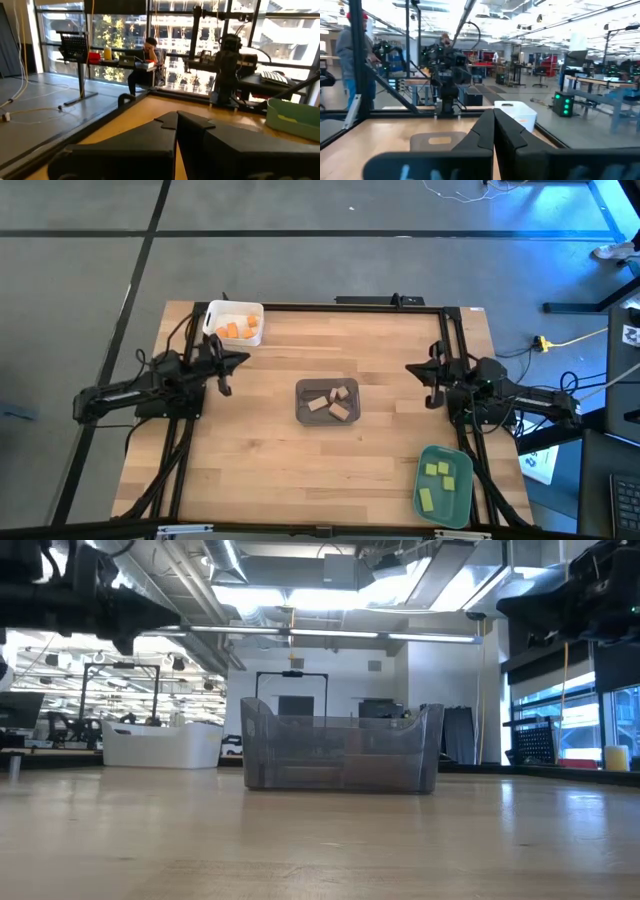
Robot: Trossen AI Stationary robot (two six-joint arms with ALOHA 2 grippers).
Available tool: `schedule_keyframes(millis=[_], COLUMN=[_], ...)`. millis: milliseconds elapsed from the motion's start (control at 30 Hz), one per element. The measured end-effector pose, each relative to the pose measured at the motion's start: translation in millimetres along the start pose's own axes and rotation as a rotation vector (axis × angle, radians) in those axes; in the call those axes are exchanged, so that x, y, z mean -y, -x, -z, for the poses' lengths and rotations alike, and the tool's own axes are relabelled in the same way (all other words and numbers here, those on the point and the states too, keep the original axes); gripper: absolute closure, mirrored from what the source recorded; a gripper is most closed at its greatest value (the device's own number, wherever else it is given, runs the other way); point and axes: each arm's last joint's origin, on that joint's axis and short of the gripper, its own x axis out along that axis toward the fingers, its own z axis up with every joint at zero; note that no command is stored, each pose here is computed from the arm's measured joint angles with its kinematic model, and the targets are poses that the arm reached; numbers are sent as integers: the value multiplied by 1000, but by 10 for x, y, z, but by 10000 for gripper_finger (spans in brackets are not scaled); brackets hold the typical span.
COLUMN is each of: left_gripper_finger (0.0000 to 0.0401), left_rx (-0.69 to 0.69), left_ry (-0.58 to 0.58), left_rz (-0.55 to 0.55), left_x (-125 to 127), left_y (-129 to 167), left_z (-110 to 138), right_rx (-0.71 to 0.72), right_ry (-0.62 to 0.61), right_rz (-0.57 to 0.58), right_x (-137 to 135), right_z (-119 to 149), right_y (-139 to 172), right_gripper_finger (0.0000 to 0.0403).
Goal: Sort & place blocks by color
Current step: Return to Home Position
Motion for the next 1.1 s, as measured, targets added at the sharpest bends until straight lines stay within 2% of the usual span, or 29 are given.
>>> schedule_keyframes(millis=[167,333,467,1100], left_gripper_finger=[401,401,401,401], left_rx=[-32,-40,-48,-50], left_ry=[13,-28,-36,-36], left_rz=[7,61,48,50], left_x=[-6,10,5,5], left_y=[-5,-4,-4,-4], left_z=[111,117,125,127], right_rx=[1,-15,-26,-24], right_ry=[-2,-55,-108,-77], right_rz=[-49,-51,-47,-40], right_x=[-14,-15,-14,-12], right_z=[0,15,23,21], right_y=[0,0,1,1], right_gripper_finger=[403,403,403,402])
